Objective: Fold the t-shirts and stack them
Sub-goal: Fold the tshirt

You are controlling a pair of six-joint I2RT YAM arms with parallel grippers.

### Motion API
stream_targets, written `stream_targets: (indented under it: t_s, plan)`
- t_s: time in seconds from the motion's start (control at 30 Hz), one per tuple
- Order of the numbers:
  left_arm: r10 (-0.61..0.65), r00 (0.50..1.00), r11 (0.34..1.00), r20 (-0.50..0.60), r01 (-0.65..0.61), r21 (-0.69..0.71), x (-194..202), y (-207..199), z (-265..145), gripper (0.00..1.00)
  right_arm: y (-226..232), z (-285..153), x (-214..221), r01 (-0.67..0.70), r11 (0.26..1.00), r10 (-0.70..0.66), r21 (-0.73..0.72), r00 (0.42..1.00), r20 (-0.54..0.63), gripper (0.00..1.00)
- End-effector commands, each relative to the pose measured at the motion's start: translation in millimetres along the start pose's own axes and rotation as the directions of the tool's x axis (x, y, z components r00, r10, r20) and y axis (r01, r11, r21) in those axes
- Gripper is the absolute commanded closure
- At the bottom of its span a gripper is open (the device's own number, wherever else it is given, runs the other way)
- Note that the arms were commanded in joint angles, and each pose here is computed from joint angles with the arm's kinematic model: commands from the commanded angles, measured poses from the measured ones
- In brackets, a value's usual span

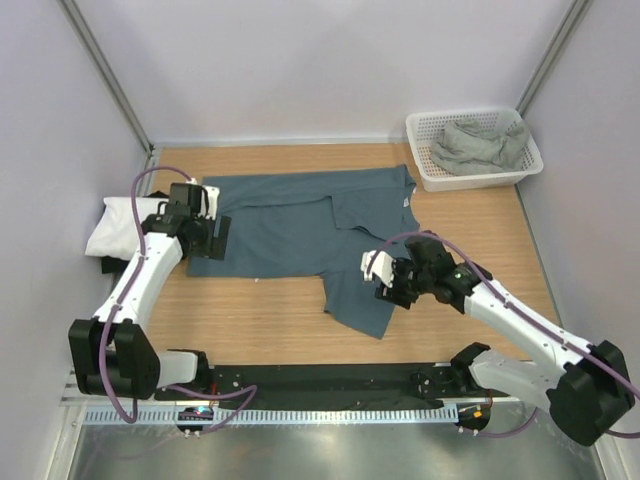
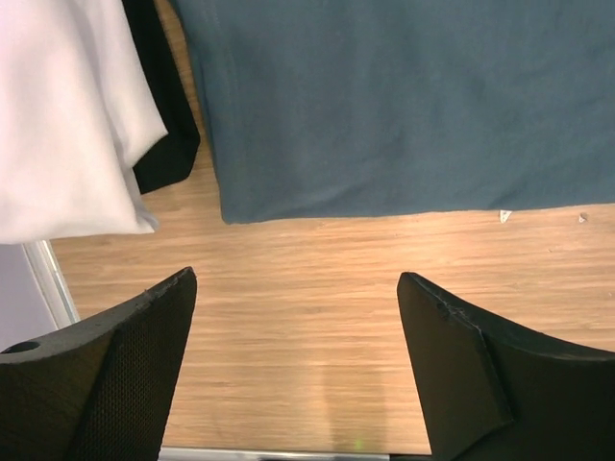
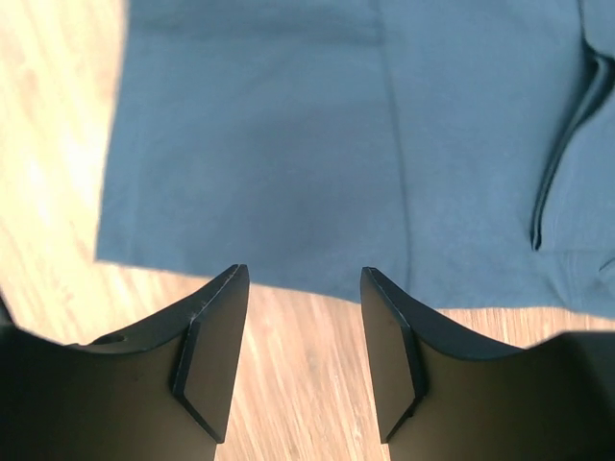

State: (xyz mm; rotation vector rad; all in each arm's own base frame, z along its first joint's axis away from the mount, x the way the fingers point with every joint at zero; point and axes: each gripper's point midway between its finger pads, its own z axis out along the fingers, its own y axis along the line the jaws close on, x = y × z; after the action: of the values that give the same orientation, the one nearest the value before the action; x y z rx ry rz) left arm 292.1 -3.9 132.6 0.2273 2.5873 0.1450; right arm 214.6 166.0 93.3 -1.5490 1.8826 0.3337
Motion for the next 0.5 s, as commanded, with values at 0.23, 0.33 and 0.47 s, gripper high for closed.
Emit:
stream_targets:
  t_s: [0.23,0.33,0.47]
  plan:
    - [-0.062,0.991,0.996,-0.116,0.070,0.060,12,-13,24,0.17,49,-5,3,0.363,0.923,-0.354,-0.126,0.931,0.091,0.45]
    - [-0.097,0.985,0.991,-0.141,0.108,0.074,24,-17,33,0.20,57,0,4,0.430,0.890,-0.415,-0.151,0.902,0.119,0.46]
    - [-0.122,0.982,0.989,-0.146,0.132,0.064,27,-16,40,0.20,66,8,9,0.459,0.864,-0.439,-0.205,0.888,0.138,0.47]
